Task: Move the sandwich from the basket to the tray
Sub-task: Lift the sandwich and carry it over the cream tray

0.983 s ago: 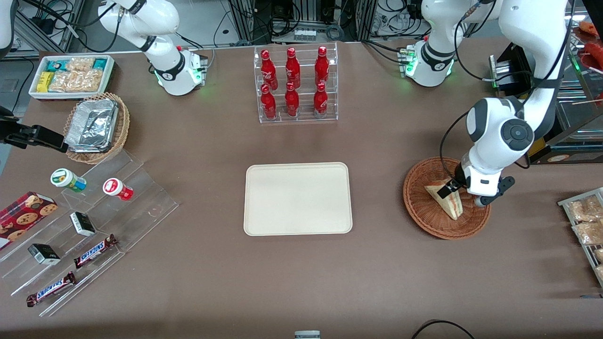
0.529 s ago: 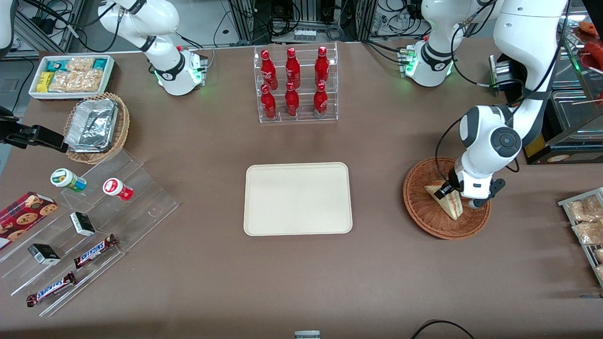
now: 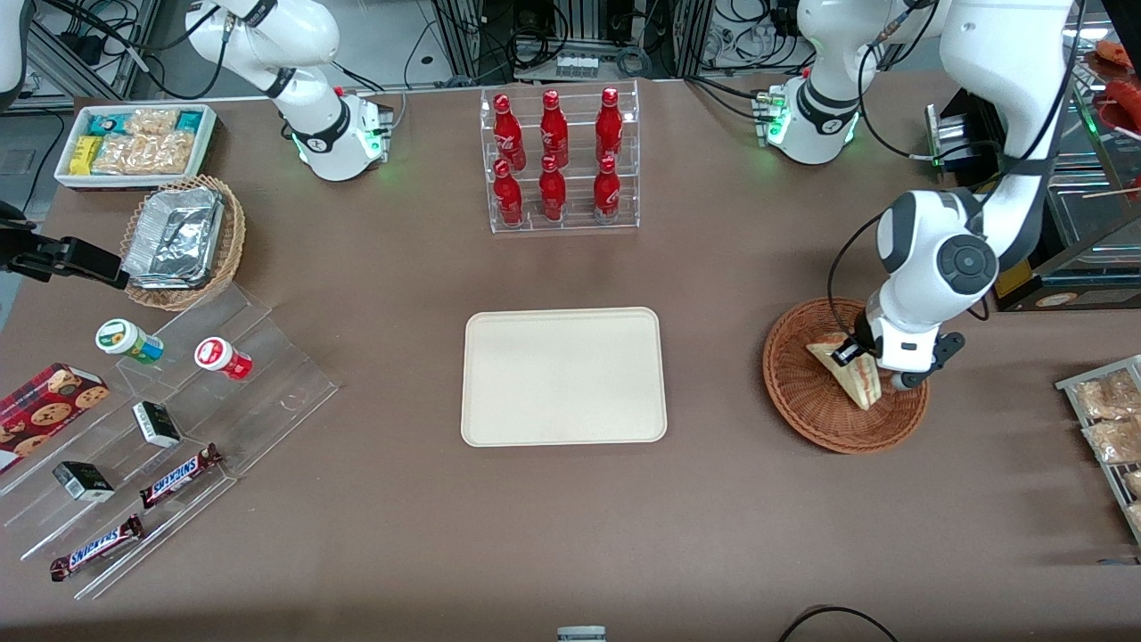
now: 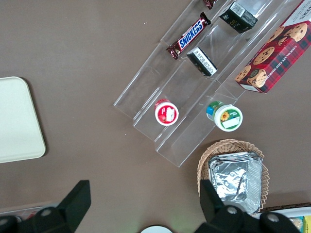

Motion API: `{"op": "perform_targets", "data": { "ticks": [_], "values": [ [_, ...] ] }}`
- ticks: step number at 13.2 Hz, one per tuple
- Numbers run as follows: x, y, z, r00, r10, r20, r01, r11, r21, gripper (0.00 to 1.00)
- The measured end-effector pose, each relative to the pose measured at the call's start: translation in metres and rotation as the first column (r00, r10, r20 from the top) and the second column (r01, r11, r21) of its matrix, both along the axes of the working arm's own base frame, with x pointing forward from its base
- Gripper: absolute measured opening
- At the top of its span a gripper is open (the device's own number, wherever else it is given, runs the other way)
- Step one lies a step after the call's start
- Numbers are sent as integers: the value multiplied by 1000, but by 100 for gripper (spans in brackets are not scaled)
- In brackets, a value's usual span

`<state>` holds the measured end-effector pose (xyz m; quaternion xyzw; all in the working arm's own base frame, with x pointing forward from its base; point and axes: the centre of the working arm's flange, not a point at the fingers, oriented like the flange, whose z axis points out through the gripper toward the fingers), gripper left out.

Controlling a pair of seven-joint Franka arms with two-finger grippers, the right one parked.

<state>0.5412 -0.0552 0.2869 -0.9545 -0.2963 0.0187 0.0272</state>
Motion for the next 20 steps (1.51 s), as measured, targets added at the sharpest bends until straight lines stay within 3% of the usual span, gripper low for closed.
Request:
{"op": "perform_targets", "data": {
  "ticks": [2,5,9,12,15,20],
  "values": [
    [7,-15,34,998,-48,-34,49,998,32,19],
    [11,-76,78,983,-175,-63,177,983,39,19],
    [-5,-174,97,938,-344,-45,345,938,35,19],
    [-22,-264,84,888,-457,-43,458,889,1,19],
    [-23,-333,59,852,-522,-44,520,853,-37,19],
    [-8,-395,12,833,-553,-28,550,832,-77,19]
  ]
}}
